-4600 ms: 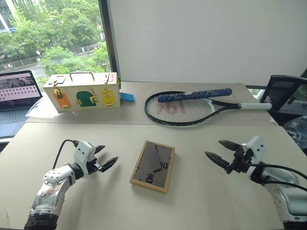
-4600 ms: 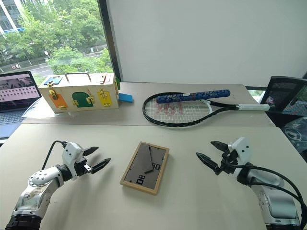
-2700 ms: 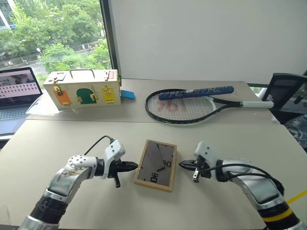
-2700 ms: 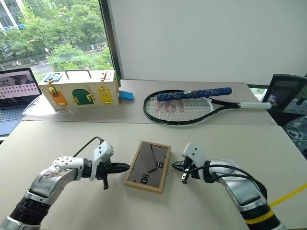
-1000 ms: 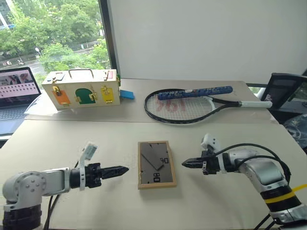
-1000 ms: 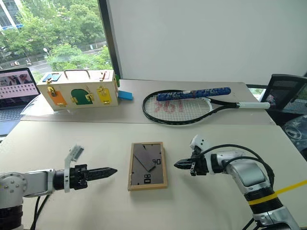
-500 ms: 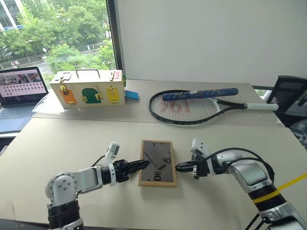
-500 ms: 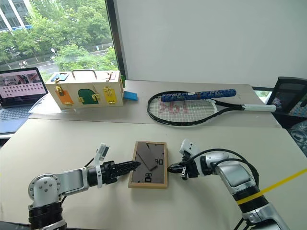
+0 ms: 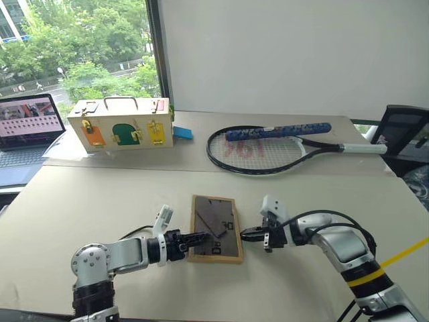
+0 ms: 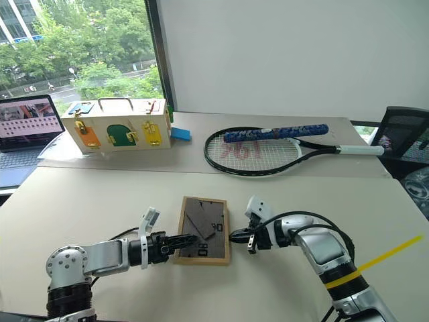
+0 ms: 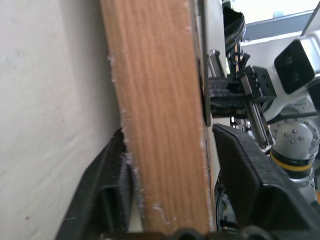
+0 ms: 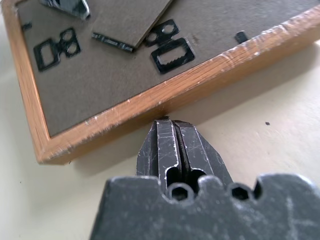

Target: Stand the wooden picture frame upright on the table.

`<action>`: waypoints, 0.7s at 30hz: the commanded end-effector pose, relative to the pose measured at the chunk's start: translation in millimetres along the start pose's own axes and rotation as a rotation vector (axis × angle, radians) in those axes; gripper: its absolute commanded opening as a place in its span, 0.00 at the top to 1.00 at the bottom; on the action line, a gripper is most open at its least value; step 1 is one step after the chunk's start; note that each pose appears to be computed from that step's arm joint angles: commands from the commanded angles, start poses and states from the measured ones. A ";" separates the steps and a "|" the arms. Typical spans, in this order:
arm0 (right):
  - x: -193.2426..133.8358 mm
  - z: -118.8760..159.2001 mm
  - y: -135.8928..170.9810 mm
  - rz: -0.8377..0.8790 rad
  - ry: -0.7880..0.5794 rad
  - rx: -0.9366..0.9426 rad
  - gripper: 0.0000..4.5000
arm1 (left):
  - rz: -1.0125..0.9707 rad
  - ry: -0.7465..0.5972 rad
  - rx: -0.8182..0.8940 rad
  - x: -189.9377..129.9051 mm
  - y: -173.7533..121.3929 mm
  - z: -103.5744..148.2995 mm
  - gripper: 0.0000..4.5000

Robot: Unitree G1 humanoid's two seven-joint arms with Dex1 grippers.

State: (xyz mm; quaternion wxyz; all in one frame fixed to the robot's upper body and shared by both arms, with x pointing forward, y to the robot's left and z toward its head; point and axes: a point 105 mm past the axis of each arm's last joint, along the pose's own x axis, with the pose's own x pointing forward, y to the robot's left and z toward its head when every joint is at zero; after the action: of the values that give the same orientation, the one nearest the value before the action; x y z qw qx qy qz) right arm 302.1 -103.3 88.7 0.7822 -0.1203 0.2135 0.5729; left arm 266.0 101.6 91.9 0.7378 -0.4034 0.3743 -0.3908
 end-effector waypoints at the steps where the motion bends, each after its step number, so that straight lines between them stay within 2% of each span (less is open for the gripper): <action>1: -7.1 11.2 -5.4 -0.034 -0.038 -0.038 1.00 | 0.008 -0.009 -0.009 3.9 -0.3 7.3 0.74; 4: -10.9 14.8 -10.3 -0.063 -0.052 -0.041 1.00 | -0.060 -0.025 -0.011 13.5 -14.1 14.9 0.74; 8: -55.6 31.6 -26.1 -0.129 -0.146 0.024 1.00 | -0.214 -0.114 0.039 7.2 -49.3 44.1 0.74; 10: -71.5 37.7 -23.7 -0.112 -0.164 0.032 1.00 | -0.269 -0.121 0.076 0.6 -62.4 49.4 0.74; 12: -87.8 51.6 -19.4 -0.086 -0.212 0.056 1.00 | -0.313 -0.099 0.158 -5.5 -77.1 49.4 0.74; 15: -100.7 79.6 -7.5 -0.022 -0.289 0.066 1.00 | -0.329 -0.082 0.206 -6.8 -84.2 50.9 0.74; 16: -101.7 89.4 -2.9 0.003 -0.315 0.070 0.89 | -0.319 -0.087 0.220 -5.6 -84.1 53.1 0.74; 18: -99.2 102.7 5.0 0.035 -0.338 0.061 0.83 | -0.298 -0.086 0.248 -2.9 -82.5 55.3 0.74; 21: -88.6 116.7 14.0 0.060 -0.333 0.033 0.60 | -0.287 -0.062 0.276 1.8 -80.5 53.6 0.74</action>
State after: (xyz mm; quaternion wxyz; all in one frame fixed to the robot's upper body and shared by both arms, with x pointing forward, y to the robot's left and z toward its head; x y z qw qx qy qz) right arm 295.4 -132.8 222.2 0.7982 0.0021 0.1072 0.5928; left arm 292.8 91.2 169.2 0.7359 -0.3756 0.2626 -0.4984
